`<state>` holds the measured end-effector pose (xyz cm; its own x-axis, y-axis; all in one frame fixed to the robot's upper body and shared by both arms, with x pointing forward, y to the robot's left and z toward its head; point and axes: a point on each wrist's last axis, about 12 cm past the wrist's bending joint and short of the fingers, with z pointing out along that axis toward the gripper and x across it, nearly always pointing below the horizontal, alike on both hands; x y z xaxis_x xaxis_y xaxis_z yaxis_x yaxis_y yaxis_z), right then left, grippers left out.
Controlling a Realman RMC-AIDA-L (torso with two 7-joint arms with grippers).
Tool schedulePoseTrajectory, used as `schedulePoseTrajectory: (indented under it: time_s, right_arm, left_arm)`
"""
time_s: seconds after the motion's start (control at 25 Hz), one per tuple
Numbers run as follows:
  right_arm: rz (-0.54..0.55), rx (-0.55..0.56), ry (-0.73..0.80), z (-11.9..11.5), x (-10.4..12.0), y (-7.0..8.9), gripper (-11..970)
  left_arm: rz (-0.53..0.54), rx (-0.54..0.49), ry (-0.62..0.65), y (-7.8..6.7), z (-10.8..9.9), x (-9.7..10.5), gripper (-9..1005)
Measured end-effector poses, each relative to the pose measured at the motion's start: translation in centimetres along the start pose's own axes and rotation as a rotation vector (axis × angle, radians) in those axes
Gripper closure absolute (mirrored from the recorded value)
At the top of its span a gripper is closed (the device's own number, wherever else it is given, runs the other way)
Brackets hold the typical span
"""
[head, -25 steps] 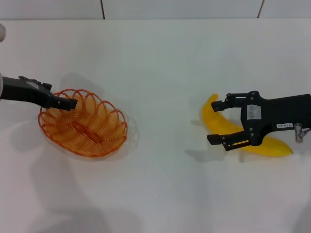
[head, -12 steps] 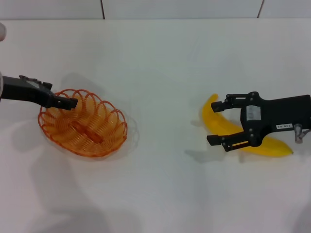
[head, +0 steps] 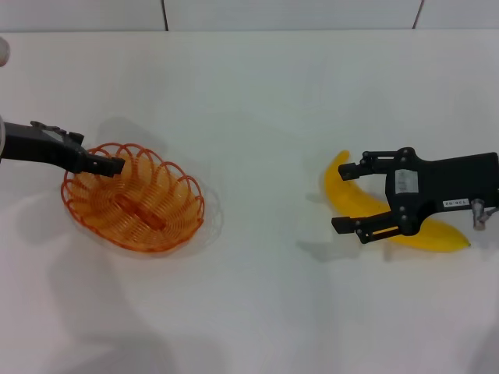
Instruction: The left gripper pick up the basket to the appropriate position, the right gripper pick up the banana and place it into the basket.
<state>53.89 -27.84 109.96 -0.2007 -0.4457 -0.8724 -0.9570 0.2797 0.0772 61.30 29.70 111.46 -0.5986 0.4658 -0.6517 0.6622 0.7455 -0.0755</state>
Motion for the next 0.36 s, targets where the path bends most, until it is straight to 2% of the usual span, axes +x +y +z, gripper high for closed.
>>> schedulePoseTrajectory:
  time_s: [0.36]
  right_arm:
    - [-0.004, 0.000, -0.002, 0.00, -0.12, -0.07, 66]
  left_arm:
    - [0.000, 0.000, 0.001, 0.00, 0.00, 0.00, -4]
